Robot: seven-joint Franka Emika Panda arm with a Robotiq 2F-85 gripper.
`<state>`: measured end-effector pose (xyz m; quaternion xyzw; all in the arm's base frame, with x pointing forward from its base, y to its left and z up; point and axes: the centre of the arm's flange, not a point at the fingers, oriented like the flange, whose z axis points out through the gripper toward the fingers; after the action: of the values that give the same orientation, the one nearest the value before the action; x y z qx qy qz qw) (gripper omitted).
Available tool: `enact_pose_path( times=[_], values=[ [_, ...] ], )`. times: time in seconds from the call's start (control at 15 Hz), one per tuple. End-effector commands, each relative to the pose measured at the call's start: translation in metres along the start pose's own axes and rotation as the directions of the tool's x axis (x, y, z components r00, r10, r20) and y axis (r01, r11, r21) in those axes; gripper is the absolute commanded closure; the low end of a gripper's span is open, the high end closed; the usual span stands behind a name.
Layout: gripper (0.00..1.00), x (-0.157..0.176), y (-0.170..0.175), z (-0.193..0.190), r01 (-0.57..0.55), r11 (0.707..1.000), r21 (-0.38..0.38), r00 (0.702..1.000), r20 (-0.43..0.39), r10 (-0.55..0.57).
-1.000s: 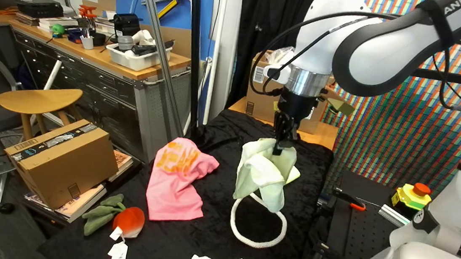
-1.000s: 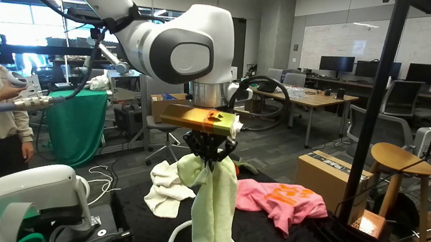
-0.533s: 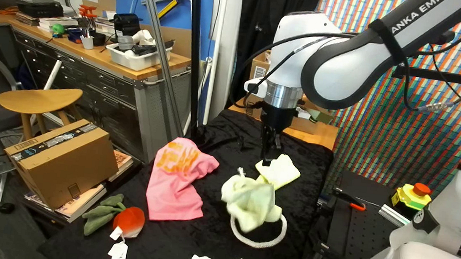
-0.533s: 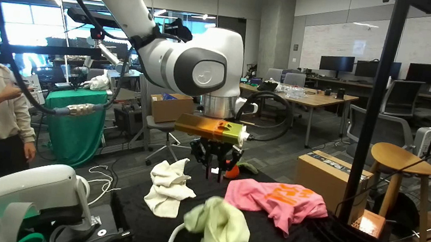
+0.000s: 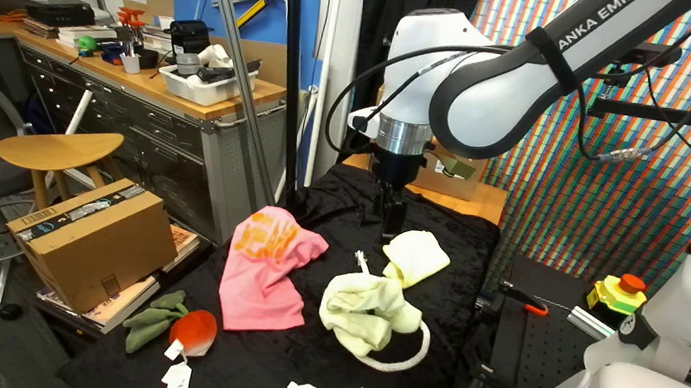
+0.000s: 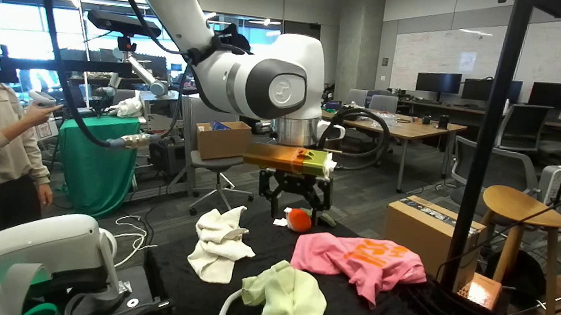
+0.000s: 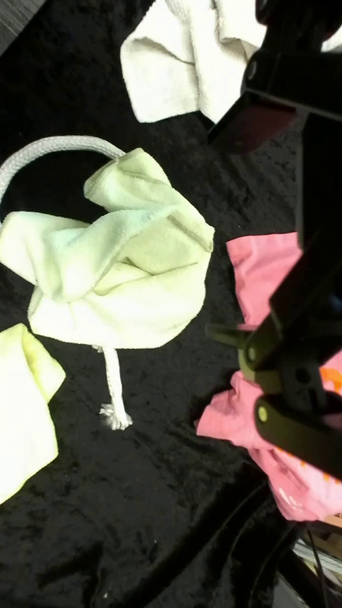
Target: Group up the objects on the table
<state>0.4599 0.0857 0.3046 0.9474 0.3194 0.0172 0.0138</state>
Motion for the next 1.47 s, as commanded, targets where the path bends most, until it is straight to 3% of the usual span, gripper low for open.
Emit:
enact_pose_path(
  times=[0.0,0.27,0.67,1.07,1.4],
  values=[
    [0.00,0.038,-0.008,-0.014,-0.003,0.999,-0.044,0.997,-0.077,-0.001],
    [0.00,0.085,-0.040,-0.022,0.065,0.996,-0.064,0.992,-0.105,-0.071],
    [0.00,0.148,-0.088,-0.016,0.187,0.976,-0.111,0.977,-0.081,-0.196],
    [0.00,0.212,-0.101,0.010,0.209,0.969,-0.130,0.976,-0.037,-0.215],
    [0.00,0.244,-0.104,0.040,0.190,0.973,-0.133,0.982,0.022,-0.189]
  ],
)
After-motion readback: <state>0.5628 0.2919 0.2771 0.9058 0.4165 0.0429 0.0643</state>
